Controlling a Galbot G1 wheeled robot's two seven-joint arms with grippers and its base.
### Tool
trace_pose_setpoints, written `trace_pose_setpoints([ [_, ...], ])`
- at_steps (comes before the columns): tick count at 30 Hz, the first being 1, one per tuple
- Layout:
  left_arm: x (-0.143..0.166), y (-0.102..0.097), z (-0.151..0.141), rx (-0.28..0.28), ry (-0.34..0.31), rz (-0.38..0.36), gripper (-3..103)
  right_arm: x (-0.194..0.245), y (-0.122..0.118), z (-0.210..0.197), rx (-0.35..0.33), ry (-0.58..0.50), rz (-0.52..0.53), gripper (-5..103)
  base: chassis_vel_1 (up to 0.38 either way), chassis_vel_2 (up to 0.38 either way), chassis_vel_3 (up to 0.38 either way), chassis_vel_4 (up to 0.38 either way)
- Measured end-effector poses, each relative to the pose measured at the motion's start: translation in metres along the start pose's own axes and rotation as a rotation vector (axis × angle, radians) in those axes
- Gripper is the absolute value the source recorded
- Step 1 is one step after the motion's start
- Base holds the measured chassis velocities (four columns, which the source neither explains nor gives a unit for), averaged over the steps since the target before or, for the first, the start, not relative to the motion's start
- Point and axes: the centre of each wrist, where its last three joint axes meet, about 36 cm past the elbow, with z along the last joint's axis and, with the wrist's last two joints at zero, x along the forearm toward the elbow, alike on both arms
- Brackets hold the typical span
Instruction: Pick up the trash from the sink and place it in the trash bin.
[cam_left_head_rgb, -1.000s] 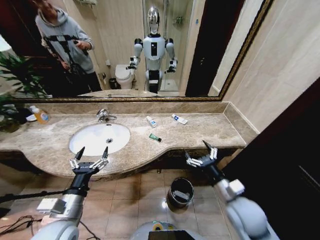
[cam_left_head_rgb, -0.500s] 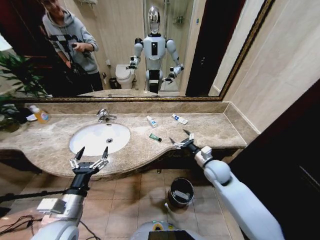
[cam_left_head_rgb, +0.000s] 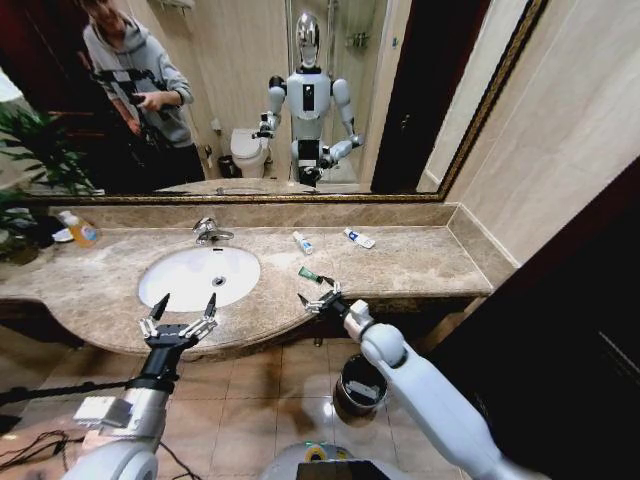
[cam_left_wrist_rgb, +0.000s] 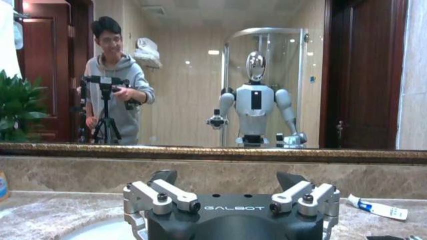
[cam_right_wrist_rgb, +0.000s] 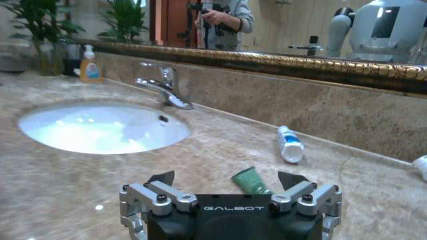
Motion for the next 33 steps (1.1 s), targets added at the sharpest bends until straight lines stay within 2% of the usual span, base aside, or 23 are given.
trace_pose_setpoints([
  [7,0.000,0.000,0.000,0.000,0.000,0.000,100,-0.032,-0.023,0.000,0.018,0.025,0.029,100,0.000,0.000,0.000,0.000],
  [16,0.000,0.000,0.000,0.000,0.000,0.000,100,-0.040,-0.035,0.008,0.035,0.060,0.029,97,0.000,0.000,0.000,0.000],
  [17,0.000,0.000,0.000,0.000,0.000,0.000,100,-0.040,-0.036,0.009,0.034,0.060,0.027,90,0.000,0.000,0.000,0.000],
  [20,0.000,0.000,0.000,0.000,0.000,0.000,100,-0.041,-0.037,0.011,0.033,0.053,0.027,90,0.000,0.000,0.000,0.000],
  [21,0.000,0.000,0.000,0.000,0.000,0.000,100,-0.041,-0.038,0.012,0.033,0.051,0.031,83,0.000,0.000,0.000,0.000],
  [23,0.000,0.000,0.000,0.000,0.000,0.000,100,-0.041,-0.039,0.012,0.033,0.051,0.031,83,0.000,0.000,0.000,0.000],
  [24,0.000,0.000,0.000,0.000,0.000,0.000,100,-0.041,-0.039,0.013,0.033,0.051,0.031,74,0.000,0.000,0.000,0.000],
  [25,0.000,0.000,0.000,0.000,0.000,0.000,100,-0.041,-0.040,0.013,0.028,0.052,0.030,74,0.000,0.000,0.000,0.000],
  [26,0.000,0.000,0.000,0.000,0.000,0.000,100,-0.041,-0.041,0.013,0.027,0.053,0.029,66,0.000,0.000,0.000,0.000],
  [29,0.000,0.000,0.000,0.000,0.000,0.000,100,-0.041,-0.041,0.012,0.026,0.053,0.028,66,0.000,0.000,0.000,0.000],
  [30,0.000,0.000,0.000,0.000,0.000,0.000,100,-0.041,-0.040,0.011,0.026,0.053,0.025,58,0.000,0.000,0.000,0.000],
  [31,0.000,0.000,0.000,0.000,0.000,0.000,100,-0.040,-0.040,0.011,0.027,0.052,0.023,58,0.000,0.000,0.000,0.000],
  [32,0.000,0.000,0.000,0.000,0.000,0.000,100,-0.040,-0.040,0.011,0.028,0.052,0.022,51,0.000,0.000,0.000,0.000],
  [33,0.000,0.000,0.000,0.000,0.000,0.000,100,-0.040,-0.040,0.011,0.028,0.052,0.022,51,0.000,0.000,0.000,0.000],
])
